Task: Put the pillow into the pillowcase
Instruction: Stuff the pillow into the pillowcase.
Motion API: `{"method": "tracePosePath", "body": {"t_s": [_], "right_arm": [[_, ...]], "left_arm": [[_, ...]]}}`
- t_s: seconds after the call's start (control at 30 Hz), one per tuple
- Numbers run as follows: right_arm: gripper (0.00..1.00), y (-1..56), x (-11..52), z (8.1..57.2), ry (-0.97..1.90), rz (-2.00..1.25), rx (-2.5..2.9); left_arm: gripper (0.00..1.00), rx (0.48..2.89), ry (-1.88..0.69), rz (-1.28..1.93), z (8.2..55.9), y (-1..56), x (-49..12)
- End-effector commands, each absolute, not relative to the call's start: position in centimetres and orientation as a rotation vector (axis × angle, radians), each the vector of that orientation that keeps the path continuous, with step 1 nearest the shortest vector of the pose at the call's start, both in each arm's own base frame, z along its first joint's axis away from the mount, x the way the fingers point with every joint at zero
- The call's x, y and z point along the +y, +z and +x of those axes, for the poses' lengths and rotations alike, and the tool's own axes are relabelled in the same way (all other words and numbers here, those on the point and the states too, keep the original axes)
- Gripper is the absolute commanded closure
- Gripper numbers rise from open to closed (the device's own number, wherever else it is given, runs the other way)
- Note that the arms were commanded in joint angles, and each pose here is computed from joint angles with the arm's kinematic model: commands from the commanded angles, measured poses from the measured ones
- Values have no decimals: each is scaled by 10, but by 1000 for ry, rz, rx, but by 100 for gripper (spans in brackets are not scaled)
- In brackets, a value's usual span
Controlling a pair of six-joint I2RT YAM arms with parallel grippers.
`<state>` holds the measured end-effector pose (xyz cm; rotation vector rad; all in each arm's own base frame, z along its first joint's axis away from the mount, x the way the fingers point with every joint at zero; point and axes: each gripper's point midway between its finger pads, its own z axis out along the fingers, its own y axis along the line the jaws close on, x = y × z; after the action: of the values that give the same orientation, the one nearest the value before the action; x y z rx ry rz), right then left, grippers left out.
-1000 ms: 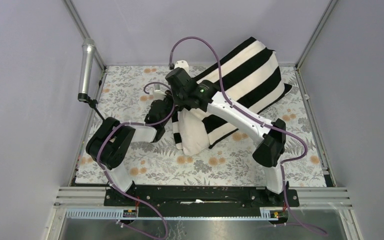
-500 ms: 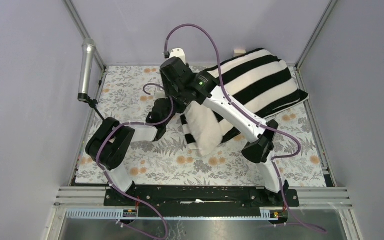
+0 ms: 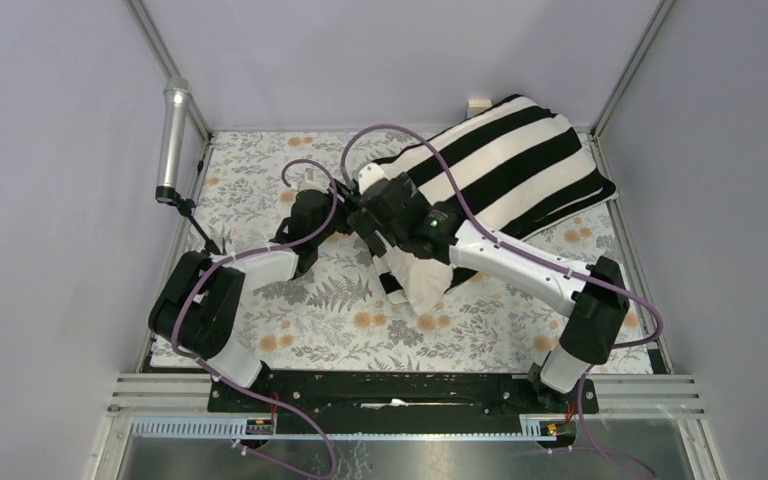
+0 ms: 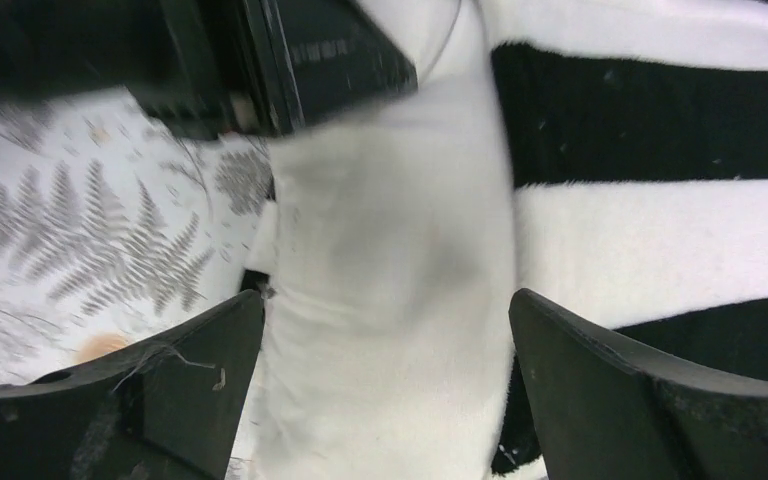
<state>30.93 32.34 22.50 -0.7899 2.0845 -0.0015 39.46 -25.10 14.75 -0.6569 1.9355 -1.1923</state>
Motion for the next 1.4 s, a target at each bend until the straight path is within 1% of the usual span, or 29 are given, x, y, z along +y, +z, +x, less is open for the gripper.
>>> {"method": "tracePosePath", "body": {"t_s": [0.0, 0.07, 0.17, 0.27, 0.47, 0.53, 0.7, 0.8, 0.87, 0.93, 1.0, 1.1, 1.23, 1.37], "right_arm": [[0, 226, 309, 326, -69, -849, 1946], [0, 220, 303, 337, -152, -846, 1938], [0, 217, 287, 358, -368, -785, 1917], [0, 220, 270, 374, -551, -711, 1896], [0, 237, 265, 375, -596, -642, 1854], [0, 245, 273, 371, -514, -651, 1857], [0, 279, 312, 346, -172, -679, 1870], [0, 291, 312, 345, -122, -665, 1862], [0, 291, 303, 355, -119, -643, 1885], [0, 280, 292, 368, -128, -646, 1941], [0, 259, 294, 377, -54, -697, 2022], [0, 232, 304, 379, 36, -779, 2121], [0, 196, 316, 366, 108, -833, 2242], [0, 169, 318, 341, 211, -825, 2340]], "left_arm": [[44, 2027, -1097, -672, 384, 144, -235], [42, 2034, -1084, -683, 383, 143, -232], [40, 2042, -1080, -681, 381, 143, -230], [40, 2054, -1076, -680, 380, 141, -230], [40, 2074, -1087, -676, 377, 134, -232], [40, 2078, -1096, -671, 376, 132, -233], [40, 2093, -1112, -665, 377, 127, -236], [42, 2098, -1123, -662, 377, 125, -237], [43, 2099, -1129, -666, 377, 124, -238], [43, 2099, -1135, -666, 377, 123, -238], [43, 2100, -1139, -667, 377, 123, -239], [43, 2100, -1146, -670, 379, 122, -241], [44, 2103, -1156, -678, 385, 121, -244], [44, 2107, -1151, -682, 397, 120, -246]]}}
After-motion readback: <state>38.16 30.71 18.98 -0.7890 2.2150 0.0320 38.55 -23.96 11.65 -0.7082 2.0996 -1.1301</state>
